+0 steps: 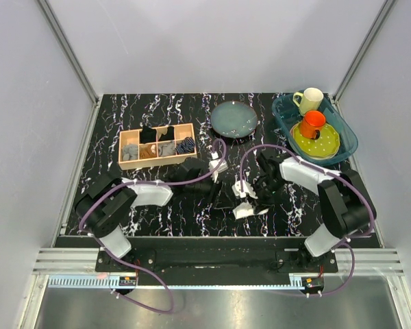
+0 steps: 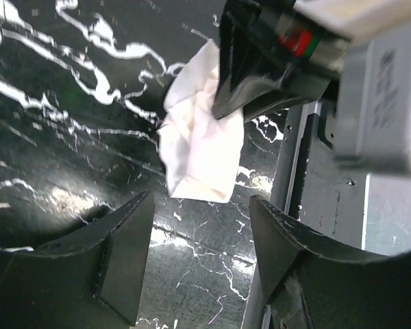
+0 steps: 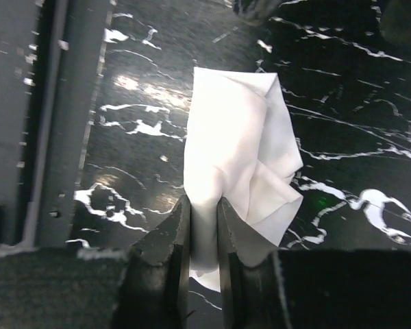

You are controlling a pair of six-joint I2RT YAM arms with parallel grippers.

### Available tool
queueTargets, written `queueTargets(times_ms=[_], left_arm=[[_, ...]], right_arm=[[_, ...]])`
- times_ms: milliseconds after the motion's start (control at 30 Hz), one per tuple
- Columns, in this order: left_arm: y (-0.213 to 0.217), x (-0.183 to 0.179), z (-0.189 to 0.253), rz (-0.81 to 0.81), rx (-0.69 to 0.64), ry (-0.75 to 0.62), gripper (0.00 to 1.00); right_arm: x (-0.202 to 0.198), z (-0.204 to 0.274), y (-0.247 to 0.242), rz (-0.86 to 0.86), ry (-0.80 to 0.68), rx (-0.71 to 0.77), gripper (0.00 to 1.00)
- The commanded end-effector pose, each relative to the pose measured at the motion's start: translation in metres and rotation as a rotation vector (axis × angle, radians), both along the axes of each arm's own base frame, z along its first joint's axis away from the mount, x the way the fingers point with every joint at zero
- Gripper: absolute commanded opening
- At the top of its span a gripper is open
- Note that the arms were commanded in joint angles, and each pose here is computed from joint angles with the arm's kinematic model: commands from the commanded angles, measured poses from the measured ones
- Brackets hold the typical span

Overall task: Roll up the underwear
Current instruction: Roll the underwear to the center of the board.

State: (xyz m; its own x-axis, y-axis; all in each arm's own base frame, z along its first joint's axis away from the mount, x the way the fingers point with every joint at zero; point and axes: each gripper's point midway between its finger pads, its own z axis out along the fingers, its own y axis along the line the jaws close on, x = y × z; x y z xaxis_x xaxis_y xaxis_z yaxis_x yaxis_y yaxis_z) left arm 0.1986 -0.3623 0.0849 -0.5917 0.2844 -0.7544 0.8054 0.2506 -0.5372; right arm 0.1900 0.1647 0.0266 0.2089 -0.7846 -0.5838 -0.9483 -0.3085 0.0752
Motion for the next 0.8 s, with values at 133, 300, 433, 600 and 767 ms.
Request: queueTargets(times_ms=[133, 300, 433, 600, 767], left_arm=[[-0.014, -0.005, -0.01, 0.038, -0.15, 0.047, 0.62], [-0.032, -0.014, -0.013, -0.026, -0.189, 0.043, 0.67], [-0.038, -0.016, -0.025, -0.048, -0.19, 0.039, 0.68], [-0.051, -0.034, -0.034, -0.129, -0.186, 0.059, 0.68], [-0.056, -0.054, -0.053, -0.152, -0.162, 0.101, 0.66]], right_arm=[[-0.027, 0.012, 0.005, -0.01, 0.31, -0.018, 0.15], [-0.024, 0.008, 0.003, -0.015, 0.32, -0.026, 0.15], [-0.022, 0.007, 0.003, -0.026, 0.319, -0.019, 0.14], [-0.019, 0.006, 0.002, -0.043, 0.315, -0.01, 0.14], [-0.016, 0.005, 0.002, -0.058, 0.309, 0.002, 0.14]])
